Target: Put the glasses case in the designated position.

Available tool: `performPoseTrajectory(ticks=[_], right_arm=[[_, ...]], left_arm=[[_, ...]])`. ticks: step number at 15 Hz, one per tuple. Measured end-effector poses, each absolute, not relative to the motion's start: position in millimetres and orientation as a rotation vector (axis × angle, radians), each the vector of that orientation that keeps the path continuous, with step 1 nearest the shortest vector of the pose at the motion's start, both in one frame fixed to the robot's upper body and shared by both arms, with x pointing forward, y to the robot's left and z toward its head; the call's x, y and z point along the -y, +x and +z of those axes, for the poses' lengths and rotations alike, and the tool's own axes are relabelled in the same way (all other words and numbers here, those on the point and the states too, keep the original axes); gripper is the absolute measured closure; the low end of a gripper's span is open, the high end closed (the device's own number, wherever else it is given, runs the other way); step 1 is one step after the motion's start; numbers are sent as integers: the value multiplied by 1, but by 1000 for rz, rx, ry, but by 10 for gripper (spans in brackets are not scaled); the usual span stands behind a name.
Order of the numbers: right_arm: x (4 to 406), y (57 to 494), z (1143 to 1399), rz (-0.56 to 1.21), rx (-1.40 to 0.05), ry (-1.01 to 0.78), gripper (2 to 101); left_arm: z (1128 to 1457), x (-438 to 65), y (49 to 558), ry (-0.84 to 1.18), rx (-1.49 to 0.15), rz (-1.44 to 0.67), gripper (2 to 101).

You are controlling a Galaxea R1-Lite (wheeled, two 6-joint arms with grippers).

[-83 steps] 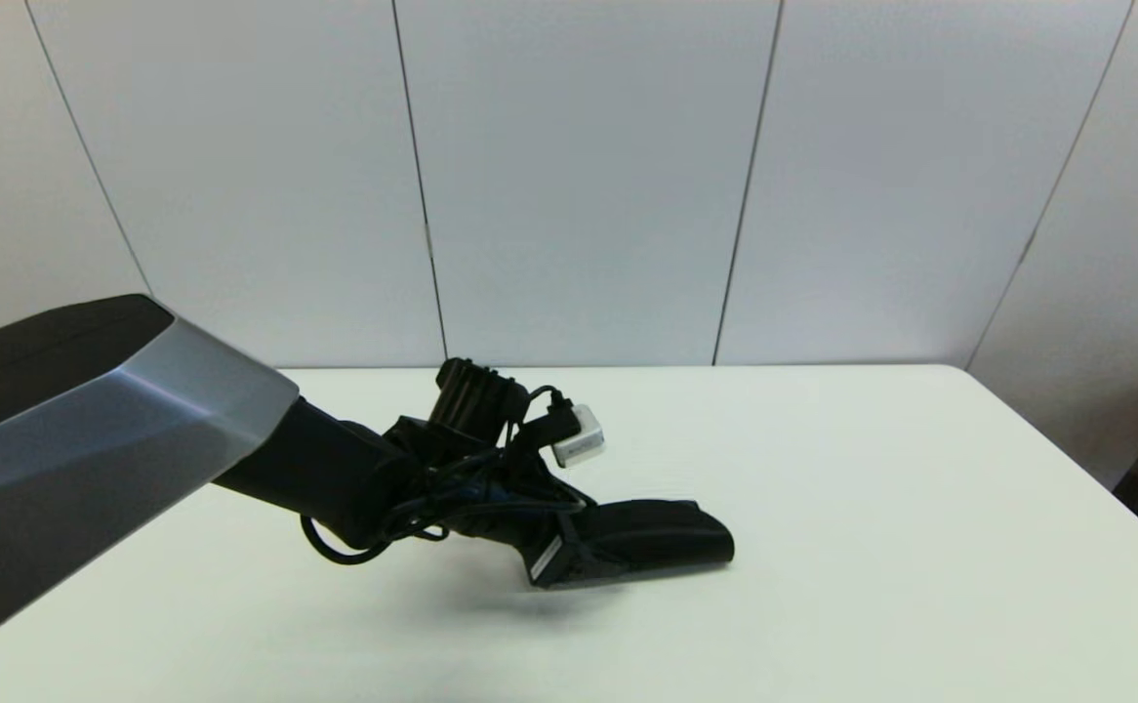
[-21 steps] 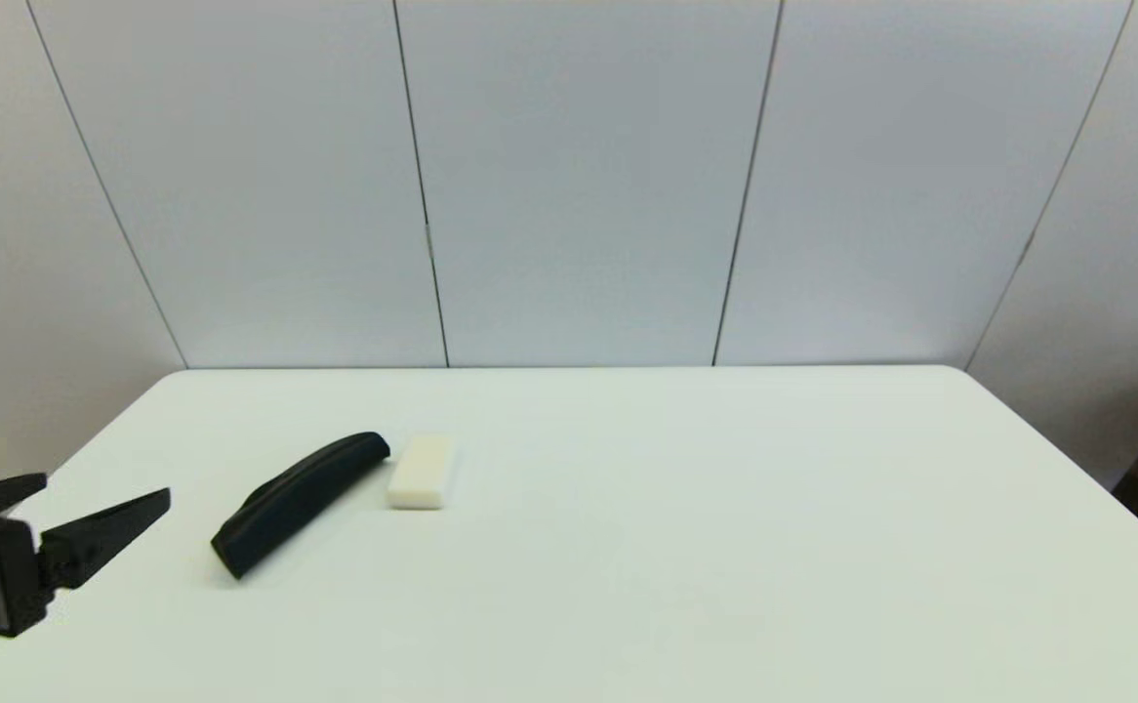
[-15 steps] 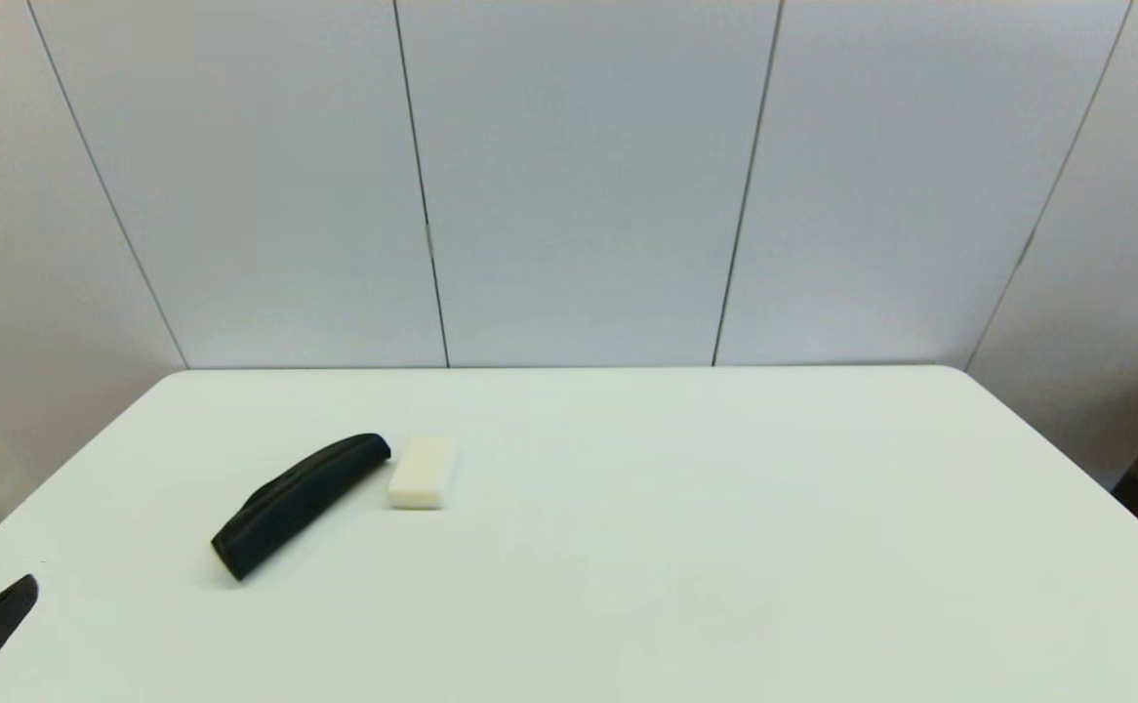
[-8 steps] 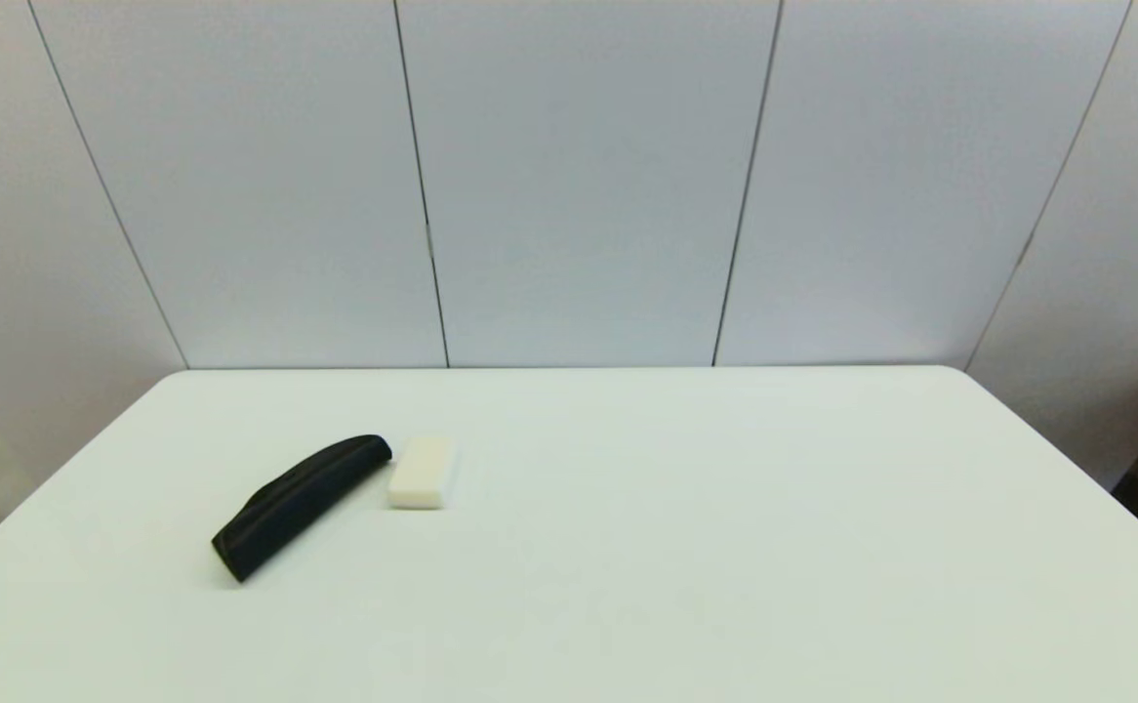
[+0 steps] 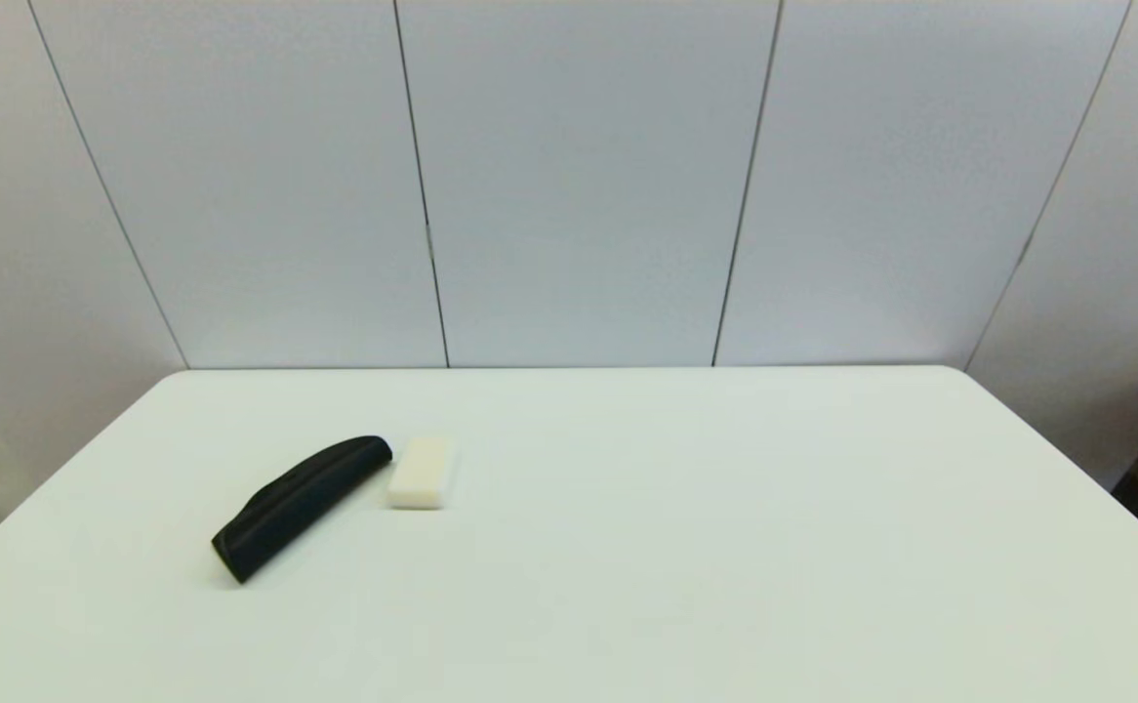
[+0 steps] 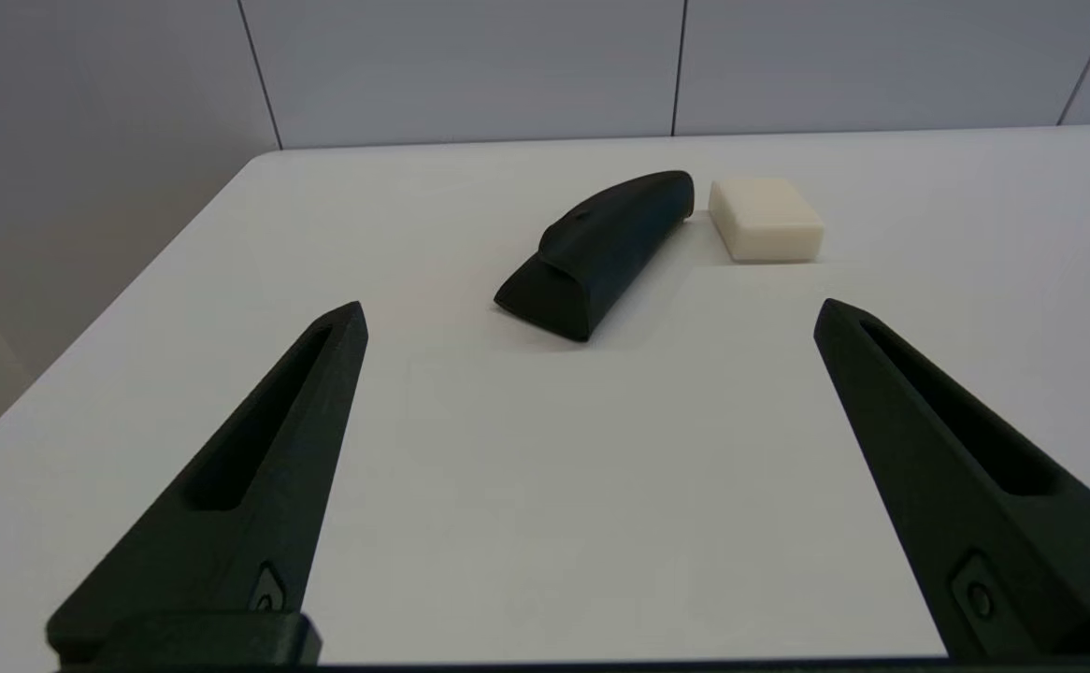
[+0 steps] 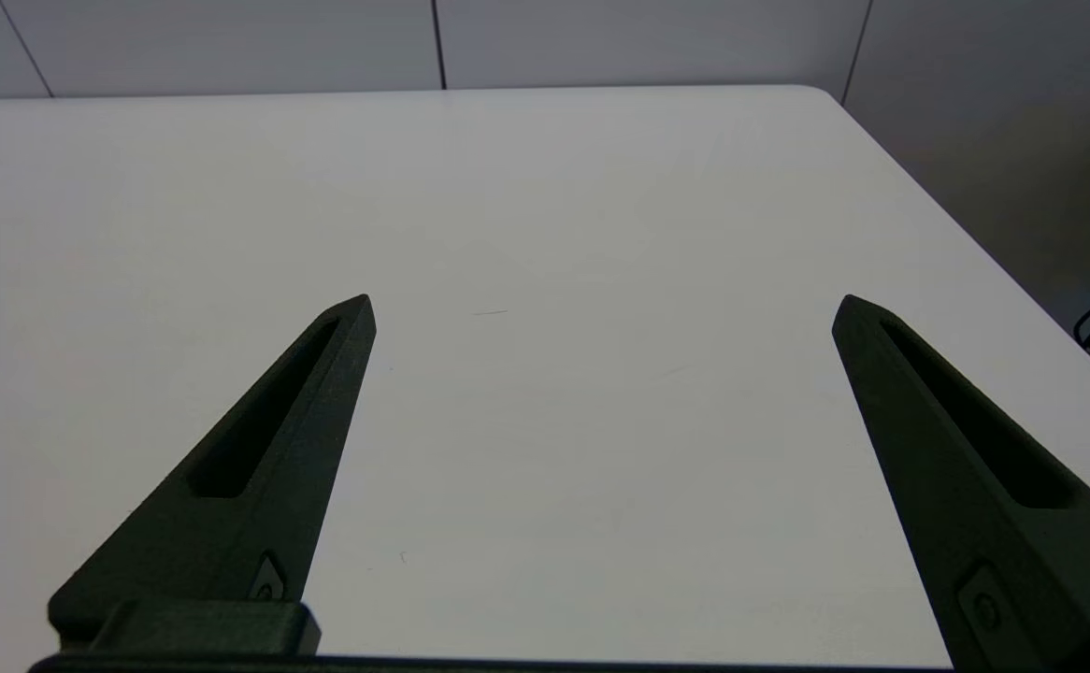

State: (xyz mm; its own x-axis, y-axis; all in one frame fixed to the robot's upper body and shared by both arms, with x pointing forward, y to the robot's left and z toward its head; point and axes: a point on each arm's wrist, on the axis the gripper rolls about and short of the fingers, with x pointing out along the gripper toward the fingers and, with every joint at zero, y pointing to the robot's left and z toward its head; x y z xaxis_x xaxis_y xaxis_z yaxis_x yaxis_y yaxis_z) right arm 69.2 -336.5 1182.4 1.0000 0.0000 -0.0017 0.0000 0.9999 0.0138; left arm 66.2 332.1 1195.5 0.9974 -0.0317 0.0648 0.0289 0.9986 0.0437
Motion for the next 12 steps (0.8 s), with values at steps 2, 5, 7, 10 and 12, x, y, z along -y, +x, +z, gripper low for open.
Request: performPoseTrajectory(ticks=[2,5,7,10,12], right_arm=[[336,69,1182,0,-2,13,52],[336,69,1182,0,-2,13,52],[336,69,1182,0,-2,13,52],[336,69,1182,0,-2,14,52],[336,69,1182,0,-2,14,52]], left_arm=[[1188,-333,68,34,37,-11,60],[1184,-333,69,22,7,-3,58],[1183,-333,69,17,7,-3,57],[1183,-333,69,17,6,-3,55],[1183,-333,69,17,6,-3,54]])
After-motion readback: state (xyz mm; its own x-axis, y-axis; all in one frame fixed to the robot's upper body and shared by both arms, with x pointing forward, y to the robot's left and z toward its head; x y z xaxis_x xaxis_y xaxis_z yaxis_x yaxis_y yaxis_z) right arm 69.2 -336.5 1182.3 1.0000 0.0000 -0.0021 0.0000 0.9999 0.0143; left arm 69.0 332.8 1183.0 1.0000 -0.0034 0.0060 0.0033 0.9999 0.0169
